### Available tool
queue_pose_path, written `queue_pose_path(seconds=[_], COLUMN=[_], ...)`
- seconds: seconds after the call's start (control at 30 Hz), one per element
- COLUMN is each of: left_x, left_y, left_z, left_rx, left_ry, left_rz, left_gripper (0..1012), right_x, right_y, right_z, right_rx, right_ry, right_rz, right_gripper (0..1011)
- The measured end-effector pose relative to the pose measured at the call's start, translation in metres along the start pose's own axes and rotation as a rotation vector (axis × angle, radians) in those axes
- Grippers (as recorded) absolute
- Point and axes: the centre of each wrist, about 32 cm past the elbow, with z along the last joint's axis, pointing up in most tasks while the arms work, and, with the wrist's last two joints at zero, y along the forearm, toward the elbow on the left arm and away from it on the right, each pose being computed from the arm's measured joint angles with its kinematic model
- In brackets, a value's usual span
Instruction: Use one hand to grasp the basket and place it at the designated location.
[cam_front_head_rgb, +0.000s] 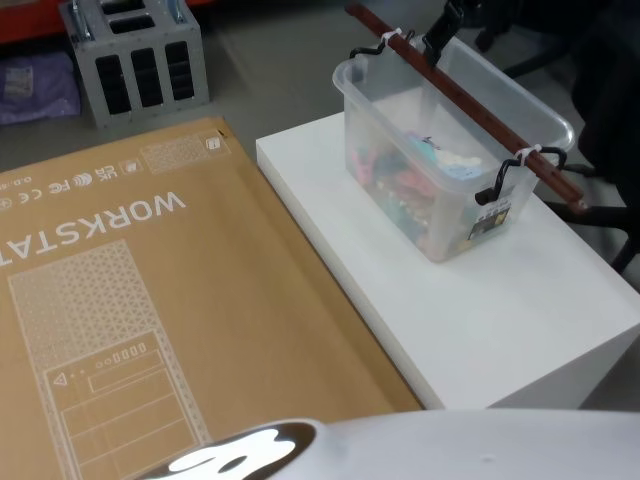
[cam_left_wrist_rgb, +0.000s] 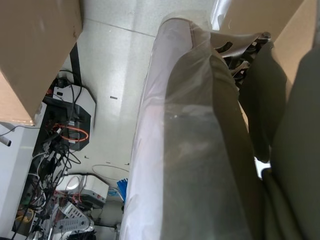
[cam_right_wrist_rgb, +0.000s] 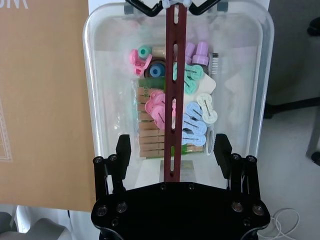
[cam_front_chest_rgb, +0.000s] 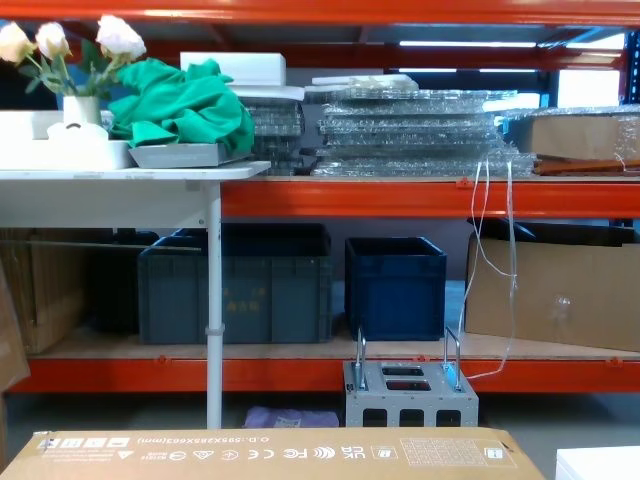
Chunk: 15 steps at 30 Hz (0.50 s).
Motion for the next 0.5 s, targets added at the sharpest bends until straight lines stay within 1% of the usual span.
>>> queue_pose_path(seconds=[0.3,0.5], left_x=[0.0000,0.0000], left_y=[0.0000,0.0000], left_z=[0.0000,0.0000], left_rx=[0.000,0.000], left_ry=[0.000,0.000], left_rz=[0.000,0.000], left_gripper=[0,0], right_x=[0.007,0.009], right_y=[0.014,0.020], right_z=[-0.002,-0.002], right_rx=[0.004,-0.001], right_ry=[0.000,-0.004], right_rz=[0.049,0.069], right_gripper=[1001,1002])
